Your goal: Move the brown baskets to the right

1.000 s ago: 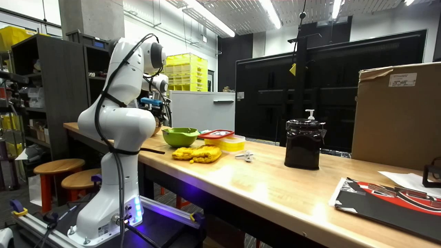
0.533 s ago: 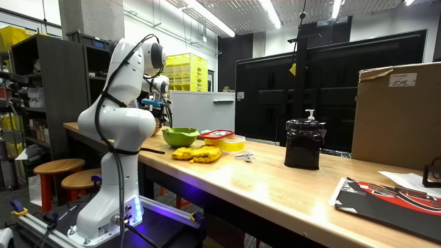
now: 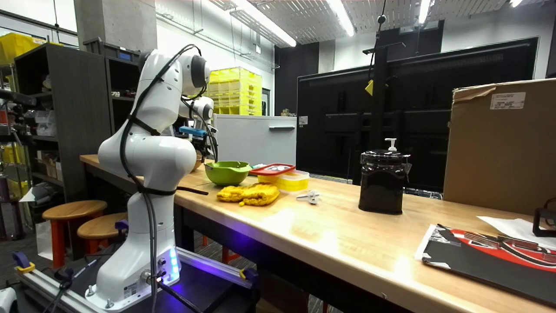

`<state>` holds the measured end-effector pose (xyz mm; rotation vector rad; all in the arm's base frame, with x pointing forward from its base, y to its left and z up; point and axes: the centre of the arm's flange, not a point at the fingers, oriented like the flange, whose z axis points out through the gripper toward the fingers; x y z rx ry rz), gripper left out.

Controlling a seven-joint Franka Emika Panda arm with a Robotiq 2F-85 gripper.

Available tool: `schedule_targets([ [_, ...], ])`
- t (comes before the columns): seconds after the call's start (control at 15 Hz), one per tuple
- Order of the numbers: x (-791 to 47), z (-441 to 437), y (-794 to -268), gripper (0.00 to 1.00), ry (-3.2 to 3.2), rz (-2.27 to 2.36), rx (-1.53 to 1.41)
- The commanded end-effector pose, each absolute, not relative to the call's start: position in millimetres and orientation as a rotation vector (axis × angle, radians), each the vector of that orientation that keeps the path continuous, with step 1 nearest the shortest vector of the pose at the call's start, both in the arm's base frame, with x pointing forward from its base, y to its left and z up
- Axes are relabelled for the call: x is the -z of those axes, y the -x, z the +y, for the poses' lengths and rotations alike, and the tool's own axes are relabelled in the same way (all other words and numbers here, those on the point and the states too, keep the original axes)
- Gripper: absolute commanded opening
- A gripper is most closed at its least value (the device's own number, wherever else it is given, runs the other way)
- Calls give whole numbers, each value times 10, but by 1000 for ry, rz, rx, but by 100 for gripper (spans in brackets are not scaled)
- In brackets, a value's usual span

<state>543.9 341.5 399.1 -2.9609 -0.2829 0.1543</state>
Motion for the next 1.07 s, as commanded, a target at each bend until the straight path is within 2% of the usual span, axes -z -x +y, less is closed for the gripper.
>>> schedule_targets([
  [0.0, -4025, 3407, -5404, 100, 2954, -314, -145],
  [0.8, -3853, 3340, -5412, 100, 2948, -345, -161],
  [0.87, -3845, 3344, -5415, 75, 2950, -348, -159],
  [1.0, -3831, 3359, -5421, 68, 2950, -357, -155],
])
